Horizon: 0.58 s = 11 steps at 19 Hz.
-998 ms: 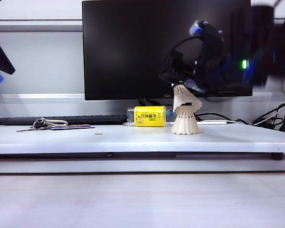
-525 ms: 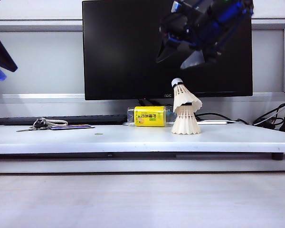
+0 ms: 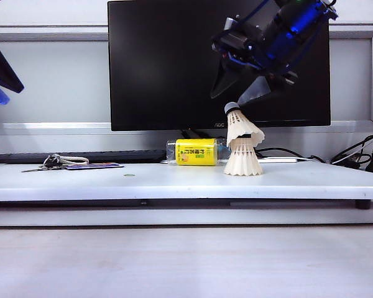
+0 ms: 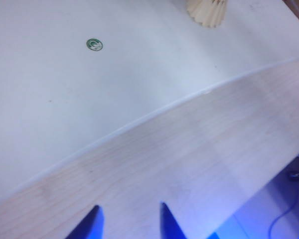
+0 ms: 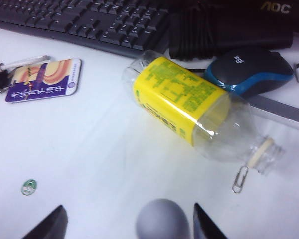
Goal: Stack the badminton balls on the table vertically.
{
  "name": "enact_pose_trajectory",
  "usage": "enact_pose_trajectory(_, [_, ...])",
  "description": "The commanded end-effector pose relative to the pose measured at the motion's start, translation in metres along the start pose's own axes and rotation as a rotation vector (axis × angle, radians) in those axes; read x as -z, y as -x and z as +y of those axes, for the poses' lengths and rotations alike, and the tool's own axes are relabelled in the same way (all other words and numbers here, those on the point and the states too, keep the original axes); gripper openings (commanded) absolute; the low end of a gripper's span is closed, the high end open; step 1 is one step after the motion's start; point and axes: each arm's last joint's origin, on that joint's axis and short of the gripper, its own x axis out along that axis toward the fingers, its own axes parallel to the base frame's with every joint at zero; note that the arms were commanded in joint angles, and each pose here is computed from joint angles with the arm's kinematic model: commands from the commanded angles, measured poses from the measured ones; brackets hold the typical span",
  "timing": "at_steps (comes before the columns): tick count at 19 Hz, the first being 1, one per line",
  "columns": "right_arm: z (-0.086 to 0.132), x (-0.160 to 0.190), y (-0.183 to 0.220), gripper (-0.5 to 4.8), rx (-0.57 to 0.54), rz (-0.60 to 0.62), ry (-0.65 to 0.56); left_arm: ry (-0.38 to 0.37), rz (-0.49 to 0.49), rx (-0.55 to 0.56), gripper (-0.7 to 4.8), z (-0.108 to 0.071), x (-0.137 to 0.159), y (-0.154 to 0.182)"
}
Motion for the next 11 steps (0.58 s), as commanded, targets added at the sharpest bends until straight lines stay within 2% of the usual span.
enact_pose_trajectory(1, [-0.0015,0.0018,-0.0066,3.24,-0.003,0.001,0.004,-0.009,-0.014,0.024,1.58,-0.001,-0.0015,0.0005])
enact_pose_trajectory(6, [-0.0038,0.0037,-0.0121,3.17,0.017,-0.002,0.012,-0.009,-0.014,0.024,1.57,-0.001,-0.0016,0.0005])
enact_pose_trajectory(8, [-0.0042,0.0045,-0.0137,2.55,0.016,-0.001,0.027,-0.009,-0.014,0.024,1.57,-0.001,-0.0016,0.0005])
enact_pose_trajectory(11, [-0.0042,0.0048,-0.0143,2.49,0.016,0.0,0.027,-0.009,-0.014,0.024,1.57,-0.001,-0.0016,0.0005])
